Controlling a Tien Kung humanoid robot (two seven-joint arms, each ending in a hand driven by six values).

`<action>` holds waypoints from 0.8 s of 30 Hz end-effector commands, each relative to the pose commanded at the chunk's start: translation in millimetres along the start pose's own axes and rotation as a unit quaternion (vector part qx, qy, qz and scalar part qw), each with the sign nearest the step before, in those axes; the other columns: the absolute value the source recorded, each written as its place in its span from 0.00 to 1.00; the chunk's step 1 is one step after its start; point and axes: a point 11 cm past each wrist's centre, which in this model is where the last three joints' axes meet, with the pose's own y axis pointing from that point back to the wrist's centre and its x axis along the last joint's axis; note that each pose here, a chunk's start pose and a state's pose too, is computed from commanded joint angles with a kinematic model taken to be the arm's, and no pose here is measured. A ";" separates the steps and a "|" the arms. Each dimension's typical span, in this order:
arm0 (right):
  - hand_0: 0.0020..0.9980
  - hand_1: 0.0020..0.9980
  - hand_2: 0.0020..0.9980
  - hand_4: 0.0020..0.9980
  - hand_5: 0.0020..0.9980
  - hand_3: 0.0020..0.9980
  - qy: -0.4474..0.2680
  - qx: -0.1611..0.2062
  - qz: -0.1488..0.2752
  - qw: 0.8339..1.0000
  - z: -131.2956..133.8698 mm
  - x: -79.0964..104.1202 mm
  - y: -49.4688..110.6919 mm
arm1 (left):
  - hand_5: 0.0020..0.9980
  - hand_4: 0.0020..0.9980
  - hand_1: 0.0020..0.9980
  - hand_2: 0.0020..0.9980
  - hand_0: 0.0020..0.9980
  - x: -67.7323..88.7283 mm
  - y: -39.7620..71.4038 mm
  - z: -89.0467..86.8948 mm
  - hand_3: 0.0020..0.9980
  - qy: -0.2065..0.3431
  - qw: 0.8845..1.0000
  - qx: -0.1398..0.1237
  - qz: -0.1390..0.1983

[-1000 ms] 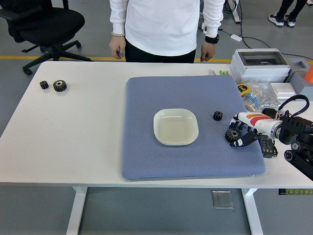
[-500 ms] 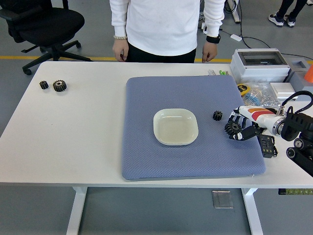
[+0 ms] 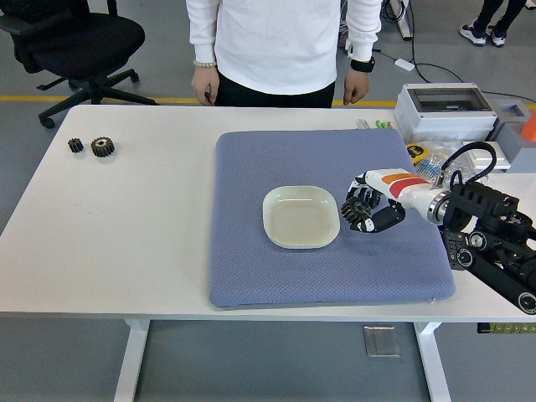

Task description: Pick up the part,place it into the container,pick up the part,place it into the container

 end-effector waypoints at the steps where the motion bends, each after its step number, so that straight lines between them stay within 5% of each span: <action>1: 0.16 0.39 0.53 0.70 0.22 0.50 0.002 0.007 -0.001 1.000 -6.6 0.3 -2.7 | 0.61 0.70 0.62 0.71 0.65 0.1 0.0 -0.2 0.58 0.000 1.000 0.000 0.000; 8: 0.19 0.40 0.53 0.71 0.22 0.52 0.009 0.040 -0.011 0.999 -41.1 0.0 -19.8 | 0.61 0.70 0.61 0.71 0.65 0.1 0.0 2.7 0.58 -0.001 1.000 -0.002 0.000; 20: 0.22 0.42 0.56 0.74 0.22 0.56 0.036 0.033 -0.038 0.998 -52.3 1.0 -35.5 | 0.61 0.70 0.61 0.71 0.65 -0.8 0.3 10.0 0.58 0.002 1.000 -0.009 0.001; 21: 0.23 0.45 0.74 1.00 0.29 0.84 0.039 0.032 -0.041 0.998 -51.8 1.2 -36.1 | 0.61 0.70 0.61 0.71 0.65 -0.9 0.3 10.2 0.58 0.002 1.000 -0.010 0.001; 24: 0.23 0.45 0.74 1.00 0.29 0.84 0.043 0.031 -0.047 0.997 -50.9 0.8 -36.8 | 0.61 0.70 0.61 0.71 0.65 -1.0 0.3 10.5 0.58 0.002 1.000 -0.010 0.001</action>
